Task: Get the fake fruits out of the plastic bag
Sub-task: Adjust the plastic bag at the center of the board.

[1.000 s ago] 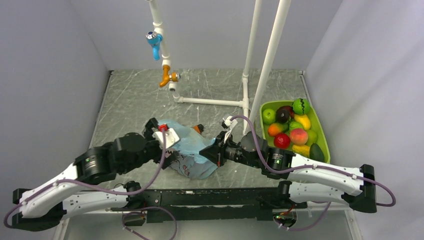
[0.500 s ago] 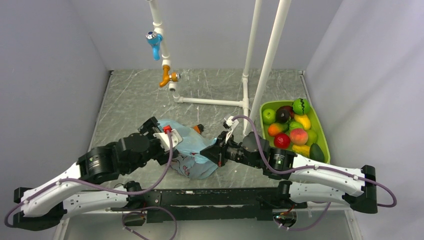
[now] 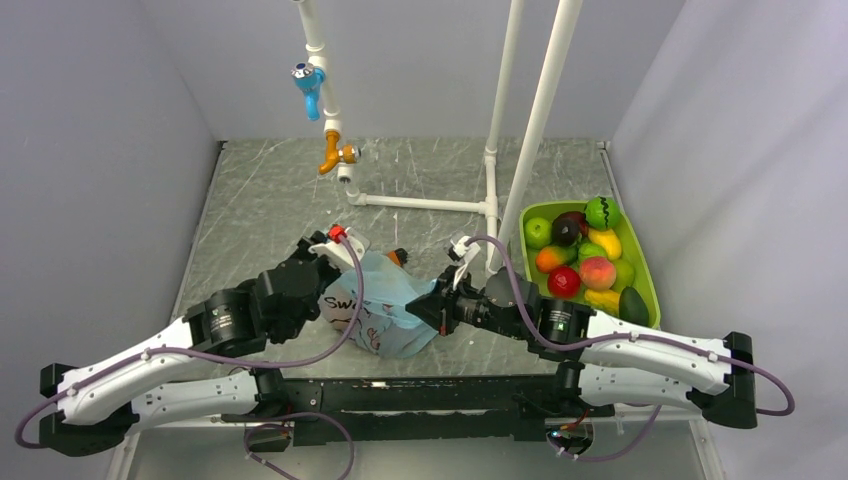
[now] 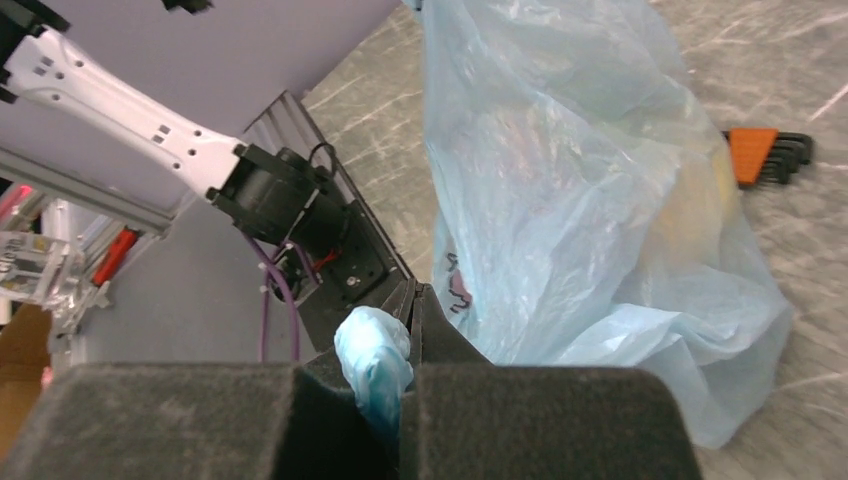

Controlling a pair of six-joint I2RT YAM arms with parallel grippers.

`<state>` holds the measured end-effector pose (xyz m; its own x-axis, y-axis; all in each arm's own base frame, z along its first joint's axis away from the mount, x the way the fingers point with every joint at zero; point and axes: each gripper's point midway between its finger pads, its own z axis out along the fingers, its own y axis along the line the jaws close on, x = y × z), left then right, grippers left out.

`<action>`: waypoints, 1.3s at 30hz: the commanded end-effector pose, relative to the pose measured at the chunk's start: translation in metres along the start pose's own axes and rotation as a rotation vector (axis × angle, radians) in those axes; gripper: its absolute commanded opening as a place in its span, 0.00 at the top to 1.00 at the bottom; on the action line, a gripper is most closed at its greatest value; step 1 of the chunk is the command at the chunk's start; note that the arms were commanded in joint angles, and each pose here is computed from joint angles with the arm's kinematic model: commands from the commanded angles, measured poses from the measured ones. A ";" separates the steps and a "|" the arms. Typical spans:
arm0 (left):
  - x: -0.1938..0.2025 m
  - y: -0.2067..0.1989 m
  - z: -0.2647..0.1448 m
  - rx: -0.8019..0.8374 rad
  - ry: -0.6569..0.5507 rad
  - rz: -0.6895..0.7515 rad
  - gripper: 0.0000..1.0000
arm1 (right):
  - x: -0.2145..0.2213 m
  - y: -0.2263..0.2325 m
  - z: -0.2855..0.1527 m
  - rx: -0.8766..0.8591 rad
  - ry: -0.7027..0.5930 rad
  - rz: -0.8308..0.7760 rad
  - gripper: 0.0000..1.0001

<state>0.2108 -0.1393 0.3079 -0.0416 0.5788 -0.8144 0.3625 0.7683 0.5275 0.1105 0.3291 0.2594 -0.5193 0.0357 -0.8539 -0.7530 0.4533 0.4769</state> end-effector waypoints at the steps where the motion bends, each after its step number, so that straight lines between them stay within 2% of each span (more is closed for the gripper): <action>1: -0.023 0.046 -0.006 -0.197 -0.065 -0.134 0.87 | -0.019 -0.010 -0.014 0.066 -0.066 -0.050 1.00; 2: -0.025 0.054 -0.004 -0.221 -0.070 -0.159 0.98 | -0.023 -0.015 -0.016 0.099 -0.073 -0.066 1.00; 3: -0.025 0.064 -0.002 -0.241 -0.066 -0.186 1.00 | -0.028 -0.020 -0.018 0.131 -0.081 -0.083 1.00; 7: -0.026 0.096 0.021 -0.232 -0.066 -0.311 1.00 | -0.053 -0.031 -0.022 0.204 -0.092 -0.177 1.00; 9: -0.020 0.117 0.035 -0.241 -0.020 -0.363 1.00 | -0.064 -0.040 -0.024 0.242 -0.095 -0.202 1.00; 14: -0.027 0.134 0.066 -0.092 0.052 -0.454 1.00 | -0.102 -0.061 -0.033 0.310 -0.099 -0.198 1.00; 19: -0.015 0.151 0.068 -0.063 0.099 -0.552 1.00 | -0.128 -0.059 -0.043 0.352 -0.099 -0.203 1.00; 22: -0.005 0.145 0.072 -0.022 0.121 -0.600 1.00 | -0.122 -0.050 -0.043 0.298 -0.082 -0.195 1.00; 28: 0.012 0.116 0.085 0.112 0.174 -0.642 1.00 | -0.063 -0.018 -0.028 0.034 0.102 -0.175 1.00; 31: 0.016 0.106 0.086 0.150 0.179 -0.650 1.00 | -0.040 0.001 -0.023 -0.047 0.165 -0.157 0.87; 33: 0.019 0.102 0.085 0.161 0.181 -0.652 1.00 | -0.032 0.009 -0.021 -0.035 0.192 -0.168 0.76; 36: 0.020 0.097 0.082 0.178 0.183 -0.655 1.00 | -0.034 0.003 -0.018 0.070 0.258 -0.169 0.45; 39: 0.020 0.094 0.078 0.188 0.177 -0.657 1.00 | -0.056 -0.004 -0.014 0.180 0.274 -0.195 0.26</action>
<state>0.3223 -0.0702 0.3062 -0.5075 0.0693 -0.8589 0.3224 0.9397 -0.1146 0.1132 0.3179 0.2778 -0.4860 -0.3102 -0.8171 -0.8248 0.4718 0.3115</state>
